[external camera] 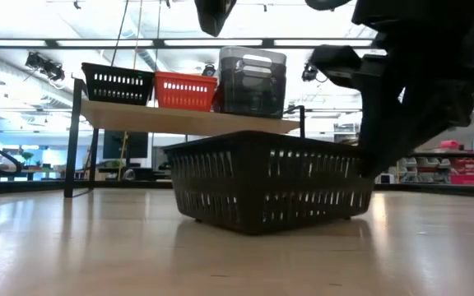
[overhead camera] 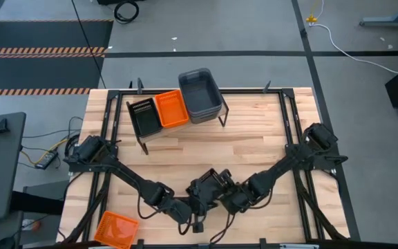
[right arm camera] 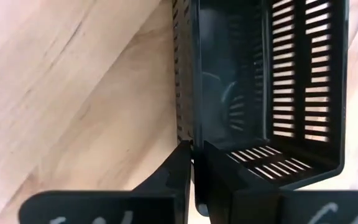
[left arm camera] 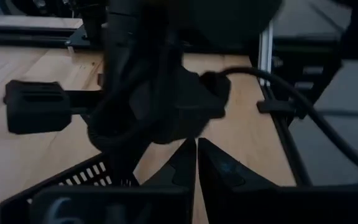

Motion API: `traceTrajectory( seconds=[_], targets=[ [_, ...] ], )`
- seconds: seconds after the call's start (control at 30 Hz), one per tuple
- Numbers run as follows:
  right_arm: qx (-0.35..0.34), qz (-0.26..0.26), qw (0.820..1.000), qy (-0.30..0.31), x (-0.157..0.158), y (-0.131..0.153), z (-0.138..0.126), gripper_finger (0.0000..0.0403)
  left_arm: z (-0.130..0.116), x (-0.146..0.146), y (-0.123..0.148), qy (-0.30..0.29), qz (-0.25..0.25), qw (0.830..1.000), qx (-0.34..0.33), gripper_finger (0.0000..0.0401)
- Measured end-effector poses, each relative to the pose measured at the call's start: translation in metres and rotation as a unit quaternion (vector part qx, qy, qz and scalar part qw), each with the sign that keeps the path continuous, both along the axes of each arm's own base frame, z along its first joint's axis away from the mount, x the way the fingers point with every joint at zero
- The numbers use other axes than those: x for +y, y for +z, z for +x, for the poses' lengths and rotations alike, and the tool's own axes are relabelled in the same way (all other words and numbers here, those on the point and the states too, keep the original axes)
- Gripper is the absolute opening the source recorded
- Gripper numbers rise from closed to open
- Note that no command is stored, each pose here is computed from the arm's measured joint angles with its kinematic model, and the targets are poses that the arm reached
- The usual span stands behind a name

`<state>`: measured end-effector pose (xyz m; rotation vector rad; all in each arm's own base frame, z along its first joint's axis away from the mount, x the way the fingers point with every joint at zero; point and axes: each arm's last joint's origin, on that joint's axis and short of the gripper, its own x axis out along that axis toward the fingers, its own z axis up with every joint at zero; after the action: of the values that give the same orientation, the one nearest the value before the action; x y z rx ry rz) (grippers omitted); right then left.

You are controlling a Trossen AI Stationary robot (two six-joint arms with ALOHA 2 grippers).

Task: Stack baskets on shelf by color
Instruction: Stack the black basket on top of the other black basket on the shelf

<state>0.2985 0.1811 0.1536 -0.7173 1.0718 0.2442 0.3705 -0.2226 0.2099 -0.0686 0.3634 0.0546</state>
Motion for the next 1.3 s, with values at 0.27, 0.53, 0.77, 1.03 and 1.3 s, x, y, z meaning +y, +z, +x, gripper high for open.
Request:
traceTrajectory(
  seconds=[0.27, 0.53, 0.77, 1.03, 1.3],
  targets=[
    [0.02, -0.012, 1.0, 0.018, 0.006, 0.02, -0.002, 0.0083, -0.007, -0.008, -0.003, -0.041, 0.089, 0.995, 0.031, 0.0033],
    [-0.041, 0.057, 0.997, 0.007, 0.029, 0.079, -0.02, 0.0201, -0.016, -0.007, -0.008, -0.06, 0.135, 0.979, 0.142, 0.0051],
    [-0.082, 0.151, 0.985, -0.016, 0.044, 0.118, -0.054, 0.0265, -0.024, -0.001, -0.006, -0.084, 0.195, 0.948, 0.238, 0.0092],
    [-0.076, 0.178, 0.981, -0.026, 0.058, 0.118, -0.069, 0.027, -0.02, 0.016, -0.003, -0.129, 0.159, 0.929, 0.309, 0.0183],
    [-0.074, 0.179, 0.978, -0.071, 0.057, 0.108, -0.067, 0.0256, -0.003, 0.037, -0.027, -0.157, 0.138, 0.91, 0.358, 0.0232]
  ],
)
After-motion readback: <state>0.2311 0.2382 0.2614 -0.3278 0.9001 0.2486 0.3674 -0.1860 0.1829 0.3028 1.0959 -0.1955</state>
